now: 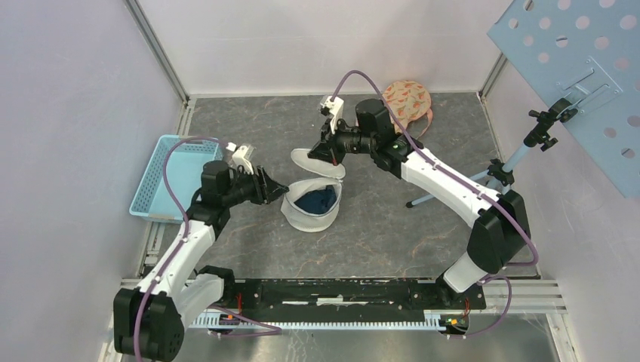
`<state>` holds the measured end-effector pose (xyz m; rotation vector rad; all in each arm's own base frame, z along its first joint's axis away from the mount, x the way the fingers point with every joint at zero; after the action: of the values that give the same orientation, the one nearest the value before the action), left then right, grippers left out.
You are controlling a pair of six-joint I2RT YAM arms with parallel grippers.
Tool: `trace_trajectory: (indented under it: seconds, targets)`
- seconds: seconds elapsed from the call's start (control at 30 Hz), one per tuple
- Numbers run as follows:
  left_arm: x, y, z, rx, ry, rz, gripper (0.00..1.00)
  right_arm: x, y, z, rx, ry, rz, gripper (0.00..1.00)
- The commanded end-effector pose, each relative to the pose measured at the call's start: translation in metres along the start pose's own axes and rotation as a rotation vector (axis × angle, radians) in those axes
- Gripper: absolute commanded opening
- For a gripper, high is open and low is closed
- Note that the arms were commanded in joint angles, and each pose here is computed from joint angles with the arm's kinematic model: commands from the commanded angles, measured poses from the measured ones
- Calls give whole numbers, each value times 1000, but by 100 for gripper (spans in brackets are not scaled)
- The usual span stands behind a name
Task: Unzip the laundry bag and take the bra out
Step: Open the laundry bag at the center of the board.
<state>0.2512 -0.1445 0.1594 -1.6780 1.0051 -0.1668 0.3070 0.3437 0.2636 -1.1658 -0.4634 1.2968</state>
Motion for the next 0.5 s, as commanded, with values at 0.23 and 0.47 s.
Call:
trace_trajectory:
  seconds: [0.23,0.47]
  targets:
    - [-1,-38,-53,408,211,17,55,-11,-43,11,205,-192,-203,0]
    - [37,-30,-74,550,215,113,55,-10,-37,6,291,-224,-209,0]
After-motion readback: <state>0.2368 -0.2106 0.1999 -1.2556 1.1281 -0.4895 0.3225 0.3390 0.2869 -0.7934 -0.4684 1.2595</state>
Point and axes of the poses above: each gripper's point midway between its finger pads, its own x axis out along the fingers, its own z axis along the line the jaws close on, y = z × x, the point moved 2 cm from there along -x, back along the fingers, and after that the axes turned 14 degrees about x, right-handed, at the moved point
